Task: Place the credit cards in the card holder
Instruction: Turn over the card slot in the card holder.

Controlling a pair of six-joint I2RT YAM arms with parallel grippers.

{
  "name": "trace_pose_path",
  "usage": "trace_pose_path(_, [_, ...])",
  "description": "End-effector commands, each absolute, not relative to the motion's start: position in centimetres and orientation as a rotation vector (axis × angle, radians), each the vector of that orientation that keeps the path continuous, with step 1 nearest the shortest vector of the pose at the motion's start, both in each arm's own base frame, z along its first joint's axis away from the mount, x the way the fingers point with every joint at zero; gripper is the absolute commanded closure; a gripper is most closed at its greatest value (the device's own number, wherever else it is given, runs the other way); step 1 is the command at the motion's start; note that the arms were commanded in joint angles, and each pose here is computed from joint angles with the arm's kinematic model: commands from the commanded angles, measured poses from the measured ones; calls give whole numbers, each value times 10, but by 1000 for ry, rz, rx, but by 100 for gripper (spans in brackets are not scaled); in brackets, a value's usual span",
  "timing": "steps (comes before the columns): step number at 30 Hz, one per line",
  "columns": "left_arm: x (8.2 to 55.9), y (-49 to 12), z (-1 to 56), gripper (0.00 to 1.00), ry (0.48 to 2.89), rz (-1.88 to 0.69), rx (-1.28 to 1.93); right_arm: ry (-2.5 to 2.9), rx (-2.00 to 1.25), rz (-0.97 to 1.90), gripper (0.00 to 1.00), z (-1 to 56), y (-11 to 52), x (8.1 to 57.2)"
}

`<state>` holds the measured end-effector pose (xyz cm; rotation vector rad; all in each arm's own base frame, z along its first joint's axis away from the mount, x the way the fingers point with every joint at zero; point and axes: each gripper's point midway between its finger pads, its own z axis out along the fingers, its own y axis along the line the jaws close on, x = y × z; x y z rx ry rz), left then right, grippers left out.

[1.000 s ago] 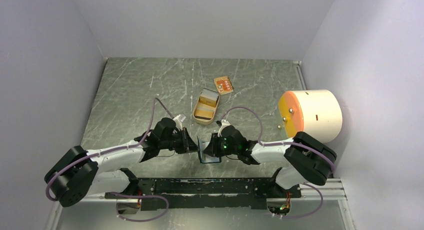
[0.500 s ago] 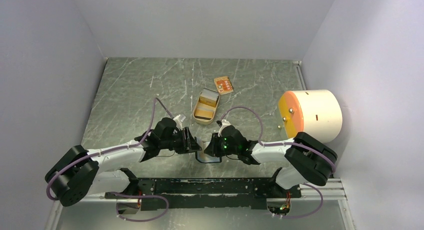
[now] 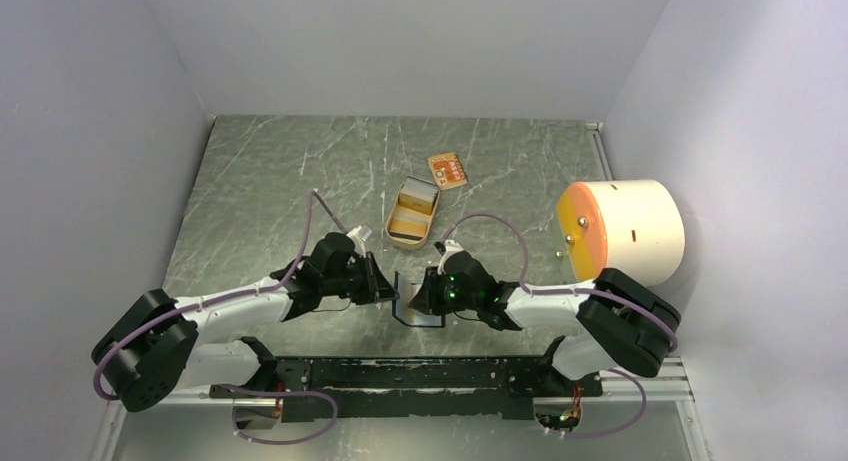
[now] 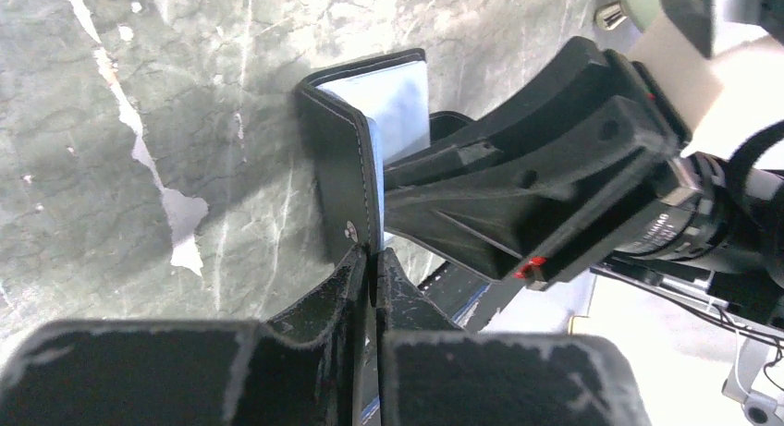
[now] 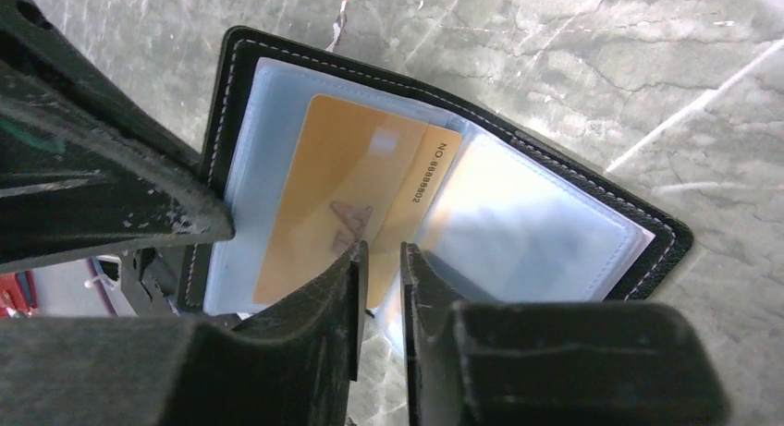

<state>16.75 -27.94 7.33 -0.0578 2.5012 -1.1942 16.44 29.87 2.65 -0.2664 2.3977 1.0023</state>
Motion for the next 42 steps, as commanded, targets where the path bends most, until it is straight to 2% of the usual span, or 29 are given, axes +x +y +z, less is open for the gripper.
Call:
trace_pose_path(1, [177, -276, 75, 91, 2502, -1113, -50, 2361, -265, 962, 74, 45, 296, 173])
trace_pose_path(11, [162, -261, 75, 91, 2566, -1051, -31, 2368, -271, 842, 72, 53, 284, 182])
trace_pose_path(17, [158, -266, 96, 91, 2489, -1159, -7, 2396, -314, 896, 75, 37, 305, 180])
trace_pose_path(24, [156, -275, 93, 91, 2455, -1247, 27, 2421, -325, 918, 76, 22, 312, 171])
trace_pose_path(36, [160, -266, 60, 88, 2581, -1086, -30, 2418, -310, 898, 77, 19, 305, 171])
trace_pose_path(42, [162, -262, 58, 87, 2582, -1051, -55, 2385, -305, 856, 71, 30, 295, 174])
